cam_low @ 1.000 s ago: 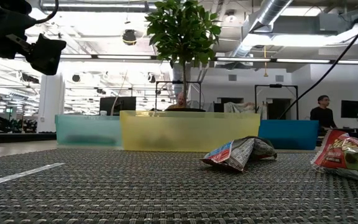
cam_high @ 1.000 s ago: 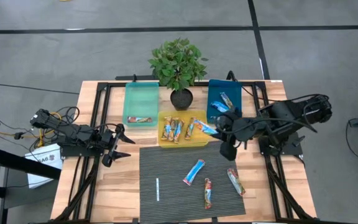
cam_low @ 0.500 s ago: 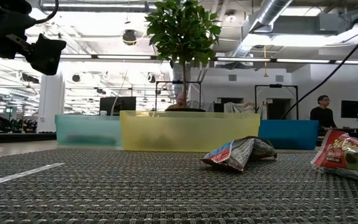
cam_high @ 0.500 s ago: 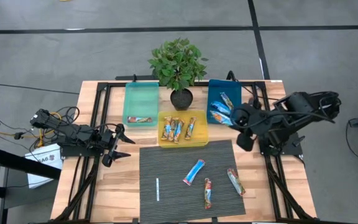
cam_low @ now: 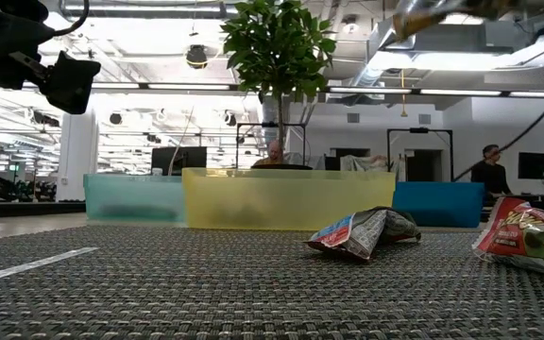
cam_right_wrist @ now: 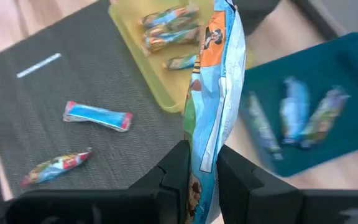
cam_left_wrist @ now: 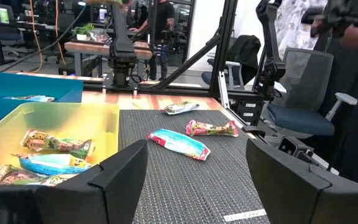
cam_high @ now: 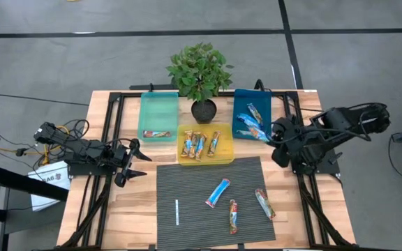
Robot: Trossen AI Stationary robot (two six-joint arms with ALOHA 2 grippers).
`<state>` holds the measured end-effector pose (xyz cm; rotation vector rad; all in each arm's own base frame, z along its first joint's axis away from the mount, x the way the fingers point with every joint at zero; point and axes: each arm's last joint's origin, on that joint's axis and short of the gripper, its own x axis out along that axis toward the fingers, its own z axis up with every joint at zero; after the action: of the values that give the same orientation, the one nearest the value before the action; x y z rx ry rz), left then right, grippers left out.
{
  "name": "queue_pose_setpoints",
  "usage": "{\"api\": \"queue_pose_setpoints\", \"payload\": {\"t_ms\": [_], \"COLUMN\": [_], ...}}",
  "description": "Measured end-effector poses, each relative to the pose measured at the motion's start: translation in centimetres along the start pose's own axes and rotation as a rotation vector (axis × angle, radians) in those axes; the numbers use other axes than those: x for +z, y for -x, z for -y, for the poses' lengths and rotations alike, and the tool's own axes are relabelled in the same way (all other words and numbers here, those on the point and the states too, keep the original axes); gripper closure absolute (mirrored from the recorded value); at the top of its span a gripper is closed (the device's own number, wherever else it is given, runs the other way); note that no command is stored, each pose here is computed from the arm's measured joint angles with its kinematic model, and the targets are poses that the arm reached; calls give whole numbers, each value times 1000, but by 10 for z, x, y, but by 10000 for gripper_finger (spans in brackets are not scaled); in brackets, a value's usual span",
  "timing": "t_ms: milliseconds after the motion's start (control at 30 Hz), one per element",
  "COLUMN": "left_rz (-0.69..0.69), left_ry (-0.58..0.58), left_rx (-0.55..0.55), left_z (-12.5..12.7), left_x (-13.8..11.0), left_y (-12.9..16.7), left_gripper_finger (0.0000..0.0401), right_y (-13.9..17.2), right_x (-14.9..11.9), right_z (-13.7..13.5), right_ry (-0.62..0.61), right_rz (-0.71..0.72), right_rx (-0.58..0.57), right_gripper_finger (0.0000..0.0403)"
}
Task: Pick and place Granola Bars by type
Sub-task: Put the orange granola bar into the yellow bin
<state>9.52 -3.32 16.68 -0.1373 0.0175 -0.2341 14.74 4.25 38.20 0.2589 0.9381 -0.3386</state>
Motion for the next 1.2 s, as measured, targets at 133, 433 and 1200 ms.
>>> {"api": "queue_pose_setpoints", "payload": {"t_ms": [133,433,1200], "left_rz": [0,0,1], "left_ry": [0,0,0], "left_rx": [0,0,0], "left_z": [0,0,0], "left_x": [0,0,0], "left_y": [0,0,0], "left_gripper_finger": [136,136,136], "right_y": [-29,-92,-144], "right_x": [-21,-66,-90], "right_z": [4,15,17], "right_ry": [-45,-231,-480], "right_rz": [16,26,77], "right_rx": [106,254,366], "right_gripper_finger": [349,349,349]}}
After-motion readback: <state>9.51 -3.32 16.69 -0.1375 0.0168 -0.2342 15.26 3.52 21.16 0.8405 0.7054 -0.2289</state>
